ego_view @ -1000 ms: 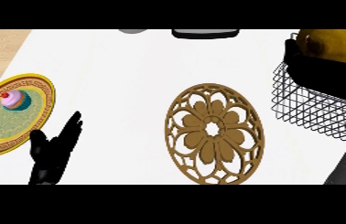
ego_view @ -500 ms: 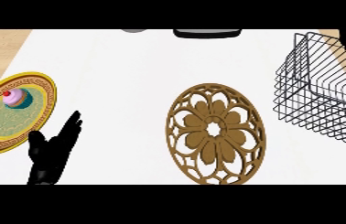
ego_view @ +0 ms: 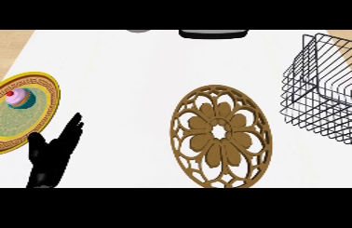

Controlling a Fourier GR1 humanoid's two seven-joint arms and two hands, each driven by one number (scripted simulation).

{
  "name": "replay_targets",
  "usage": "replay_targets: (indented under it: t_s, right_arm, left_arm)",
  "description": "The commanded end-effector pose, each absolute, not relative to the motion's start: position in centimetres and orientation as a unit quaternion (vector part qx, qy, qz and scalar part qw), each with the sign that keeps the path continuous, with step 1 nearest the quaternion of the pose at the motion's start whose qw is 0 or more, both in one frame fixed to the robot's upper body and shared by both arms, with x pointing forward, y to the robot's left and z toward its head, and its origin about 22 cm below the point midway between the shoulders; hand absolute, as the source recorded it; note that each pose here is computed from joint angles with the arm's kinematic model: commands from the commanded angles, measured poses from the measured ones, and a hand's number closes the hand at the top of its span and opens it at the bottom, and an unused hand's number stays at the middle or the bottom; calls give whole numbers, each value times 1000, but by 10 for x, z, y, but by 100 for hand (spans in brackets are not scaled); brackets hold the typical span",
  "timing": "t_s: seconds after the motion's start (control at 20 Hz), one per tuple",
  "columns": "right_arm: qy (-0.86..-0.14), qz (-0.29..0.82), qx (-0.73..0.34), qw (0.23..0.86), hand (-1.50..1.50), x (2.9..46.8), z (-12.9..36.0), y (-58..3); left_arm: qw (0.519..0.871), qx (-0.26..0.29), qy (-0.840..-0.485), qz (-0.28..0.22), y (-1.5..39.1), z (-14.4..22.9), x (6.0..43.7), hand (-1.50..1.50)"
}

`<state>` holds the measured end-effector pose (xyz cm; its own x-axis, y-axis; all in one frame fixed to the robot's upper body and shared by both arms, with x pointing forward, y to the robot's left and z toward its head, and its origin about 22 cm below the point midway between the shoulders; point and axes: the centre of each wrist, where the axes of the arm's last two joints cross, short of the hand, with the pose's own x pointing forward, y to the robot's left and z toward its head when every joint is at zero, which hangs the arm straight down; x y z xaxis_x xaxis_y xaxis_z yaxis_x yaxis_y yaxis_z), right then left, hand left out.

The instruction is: Pick the lemon from the placemat and place it in the basket

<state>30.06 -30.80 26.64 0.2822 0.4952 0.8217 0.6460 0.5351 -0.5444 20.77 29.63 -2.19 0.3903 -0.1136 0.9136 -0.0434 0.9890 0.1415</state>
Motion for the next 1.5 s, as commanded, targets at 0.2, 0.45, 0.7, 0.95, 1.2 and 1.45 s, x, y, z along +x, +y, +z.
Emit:
replay_targets:
  t_s: [0.2,0.45,0.7,0.95,1.2,1.45]
  right_arm:
    - [-604,-94,-447,653,150,314,223,-341]
    - [-611,-104,-436,652,150,311,207,-380]
    - [-511,-31,-541,667,150,292,178,-414]
    - [-515,-14,-568,642,-150,297,181,-415]
    - [-551,-37,-555,622,-150,266,197,-431]
    - [-564,-107,-544,612,-150,256,214,-437]
  left_arm:
    - [871,76,-485,-19,301,-45,199,0]
    - [868,74,-491,-25,294,-49,193,0]
    - [867,74,-492,-15,287,-53,197,0]
    - [868,71,-491,-28,289,-41,186,0]
    - [872,73,-484,-13,298,-50,181,0]
    - [875,75,-479,-2,299,-43,197,0]
